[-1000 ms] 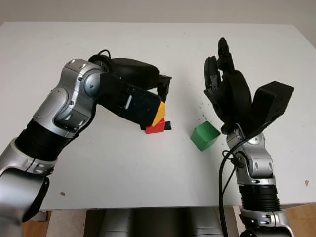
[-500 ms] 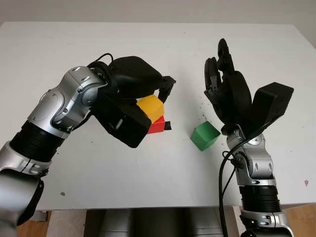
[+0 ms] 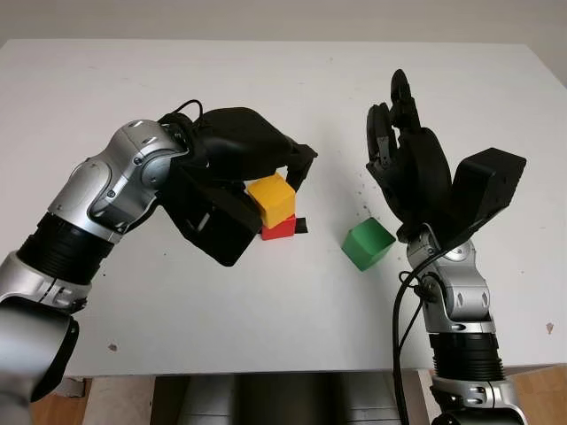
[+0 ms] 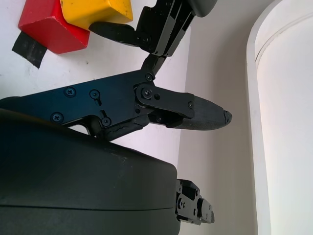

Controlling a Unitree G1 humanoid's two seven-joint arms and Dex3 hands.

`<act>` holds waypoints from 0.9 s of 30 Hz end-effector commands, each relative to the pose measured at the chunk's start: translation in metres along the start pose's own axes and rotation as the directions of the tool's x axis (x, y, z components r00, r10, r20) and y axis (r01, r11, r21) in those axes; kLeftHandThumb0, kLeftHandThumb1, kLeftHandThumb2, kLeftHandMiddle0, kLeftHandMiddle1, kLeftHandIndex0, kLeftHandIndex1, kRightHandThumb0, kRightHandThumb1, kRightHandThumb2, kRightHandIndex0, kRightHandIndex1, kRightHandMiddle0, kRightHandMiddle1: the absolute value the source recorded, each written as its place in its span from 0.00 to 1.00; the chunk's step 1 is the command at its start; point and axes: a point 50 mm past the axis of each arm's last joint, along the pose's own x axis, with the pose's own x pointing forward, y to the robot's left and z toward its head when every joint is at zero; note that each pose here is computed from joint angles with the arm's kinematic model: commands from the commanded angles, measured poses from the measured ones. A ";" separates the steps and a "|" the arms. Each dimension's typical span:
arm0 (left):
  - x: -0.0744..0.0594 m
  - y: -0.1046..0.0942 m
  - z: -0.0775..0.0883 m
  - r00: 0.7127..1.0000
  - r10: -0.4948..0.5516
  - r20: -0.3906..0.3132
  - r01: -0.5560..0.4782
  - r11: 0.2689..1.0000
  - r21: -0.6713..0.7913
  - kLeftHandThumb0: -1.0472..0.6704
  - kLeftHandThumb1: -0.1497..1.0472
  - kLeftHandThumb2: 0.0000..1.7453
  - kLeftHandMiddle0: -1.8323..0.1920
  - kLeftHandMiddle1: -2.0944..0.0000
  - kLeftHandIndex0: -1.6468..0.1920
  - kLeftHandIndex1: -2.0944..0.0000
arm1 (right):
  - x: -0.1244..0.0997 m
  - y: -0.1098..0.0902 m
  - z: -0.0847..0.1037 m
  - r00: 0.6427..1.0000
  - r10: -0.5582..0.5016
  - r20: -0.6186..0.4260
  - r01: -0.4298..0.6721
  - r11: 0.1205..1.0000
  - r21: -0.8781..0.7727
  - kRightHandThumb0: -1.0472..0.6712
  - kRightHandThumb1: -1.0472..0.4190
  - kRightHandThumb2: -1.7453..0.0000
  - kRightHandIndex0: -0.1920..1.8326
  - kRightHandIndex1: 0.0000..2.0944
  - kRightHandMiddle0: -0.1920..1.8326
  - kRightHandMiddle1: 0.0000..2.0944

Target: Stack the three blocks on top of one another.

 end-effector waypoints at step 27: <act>0.001 0.007 0.000 0.998 0.063 -0.020 -0.062 0.998 0.019 0.25 0.91 0.03 0.94 0.98 0.92 0.99 | -0.002 -0.001 0.003 1.000 0.003 0.020 -0.003 1.000 -0.005 0.23 0.00 0.67 0.00 0.00 0.00 0.01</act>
